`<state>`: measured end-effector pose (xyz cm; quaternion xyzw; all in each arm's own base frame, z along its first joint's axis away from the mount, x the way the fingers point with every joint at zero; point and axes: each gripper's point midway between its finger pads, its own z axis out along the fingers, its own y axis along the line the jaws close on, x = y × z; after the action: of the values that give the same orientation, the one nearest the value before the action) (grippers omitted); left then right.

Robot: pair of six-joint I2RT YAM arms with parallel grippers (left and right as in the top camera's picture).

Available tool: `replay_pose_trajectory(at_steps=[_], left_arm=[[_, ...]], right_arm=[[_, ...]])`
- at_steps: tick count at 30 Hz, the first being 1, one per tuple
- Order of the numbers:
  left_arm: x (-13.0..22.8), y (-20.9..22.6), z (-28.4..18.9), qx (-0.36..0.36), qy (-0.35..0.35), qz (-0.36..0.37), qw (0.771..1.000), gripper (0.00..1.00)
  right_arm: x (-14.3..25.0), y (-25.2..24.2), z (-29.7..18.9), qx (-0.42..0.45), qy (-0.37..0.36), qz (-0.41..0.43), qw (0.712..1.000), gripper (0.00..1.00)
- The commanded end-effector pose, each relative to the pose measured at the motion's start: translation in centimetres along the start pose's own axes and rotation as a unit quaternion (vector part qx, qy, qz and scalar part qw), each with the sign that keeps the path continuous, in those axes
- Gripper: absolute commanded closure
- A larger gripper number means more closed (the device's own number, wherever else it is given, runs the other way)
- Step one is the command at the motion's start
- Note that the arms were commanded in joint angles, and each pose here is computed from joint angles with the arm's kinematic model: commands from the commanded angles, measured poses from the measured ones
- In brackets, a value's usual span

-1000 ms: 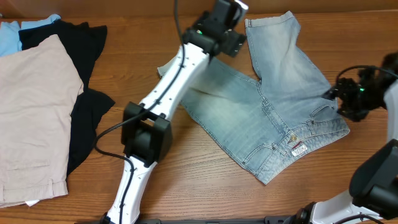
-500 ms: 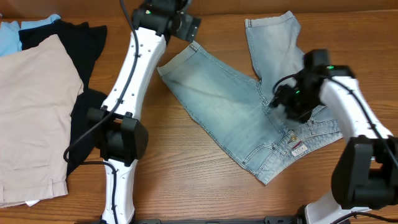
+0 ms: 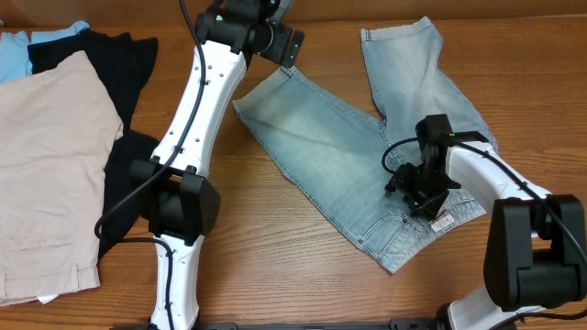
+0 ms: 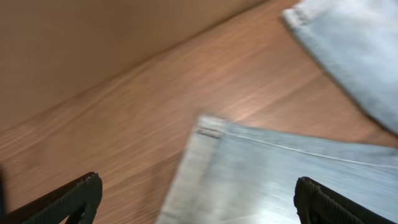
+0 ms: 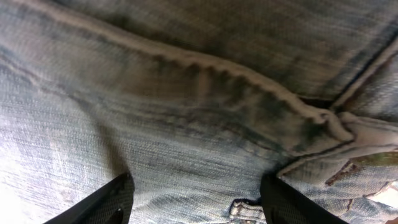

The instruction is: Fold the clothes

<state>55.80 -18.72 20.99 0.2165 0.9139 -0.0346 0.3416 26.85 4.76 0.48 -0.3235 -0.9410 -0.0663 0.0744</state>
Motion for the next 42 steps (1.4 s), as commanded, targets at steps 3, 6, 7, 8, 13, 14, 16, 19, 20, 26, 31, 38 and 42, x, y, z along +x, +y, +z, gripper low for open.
replay_pose_trajectory(at_steps=[3, 6, 7, 8, 13, 14, 16, 19, 20, 26, 31, 38, 42], left_arm=[[-1.4, -7.4, -0.8, 0.132, -0.026, 0.032, 0.99, 0.0], [-0.5, -10.4, 1.3, 0.146, -0.012, 0.05, 0.988, 0.0], [0.0, -11.6, 2.3, 0.152, -0.006, 0.057, 0.987, 0.0], [0.4, -12.6, 3.3, 0.157, -0.002, 0.064, 0.985, 0.0], [2.4, -17.9, 8.4, 0.182, 0.006, 0.094, 0.979, 0.0], [2.9, -19.0, 9.3, 0.186, 0.006, 0.1, 0.977, 0.0], [3.6, -20.7, 10.6, 0.194, 0.007, 0.109, 0.975, 0.0], [4.5, -22.6, 12.0, 0.202, 0.007, 0.117, 0.972, 0.0], [4.6, -23.0, 12.2, 0.203, 0.007, 0.118, 0.972, 0.0], [4.8, -25.0, 12.9, 0.219, -0.005, 0.125, 0.968, 0.0], [4.4, -27.3, 12.2, 0.246, -0.029, 0.163, 0.955, 0.0], [6.1, -28.4, 12.2, 0.253, -0.01, 0.201, 0.946, 0.0], [6.3, -29.1, 12.0, 0.256, -0.015, 0.222, 0.941, 0.0]], right_arm=[[0.7, -5.0, 2.2, 0.048, 0.021, 0.071, 0.996, 0.3], [1.0, -6.5, 2.7, 0.053, 0.033, 0.09, 0.994, 0.3], [1.0, -6.9, 2.8, 0.053, 0.035, 0.096, 0.993, 0.33], [1.0, -6.9, 2.8, 0.048, 0.039, 0.1, 0.993, 0.33], [-0.6, -3.6, 0.6, -0.043, 0.022, 0.071, 0.996, 0.3], [-1.1, -3.1, -0.2, -0.054, 0.01, 0.068, 0.996, 0.29], [-2.1, -2.0, -2.5, -0.073, -0.02, 0.052, 0.996, 0.26], [-3.4, -1.0, -6.0, -0.092, -0.067, 0.039, 0.993, 0.24], [-3.8, -0.8, -7.0, -0.096, -0.082, 0.037, 0.991, 0.24], [-5.8, -0.7, -11.8, -0.1, -0.166, 0.032, 0.98, 0.24], [-7.3, -2.8, -13.5, -0.107, -0.193, 0.058, 0.974, 0.24], [-7.9, -5.1, -13.7, -0.114, -0.182, 0.081, 0.973, 0.24], [-7.9, -5.3, -13.7, -0.113, -0.181, 0.081, 0.974, 0.23]])
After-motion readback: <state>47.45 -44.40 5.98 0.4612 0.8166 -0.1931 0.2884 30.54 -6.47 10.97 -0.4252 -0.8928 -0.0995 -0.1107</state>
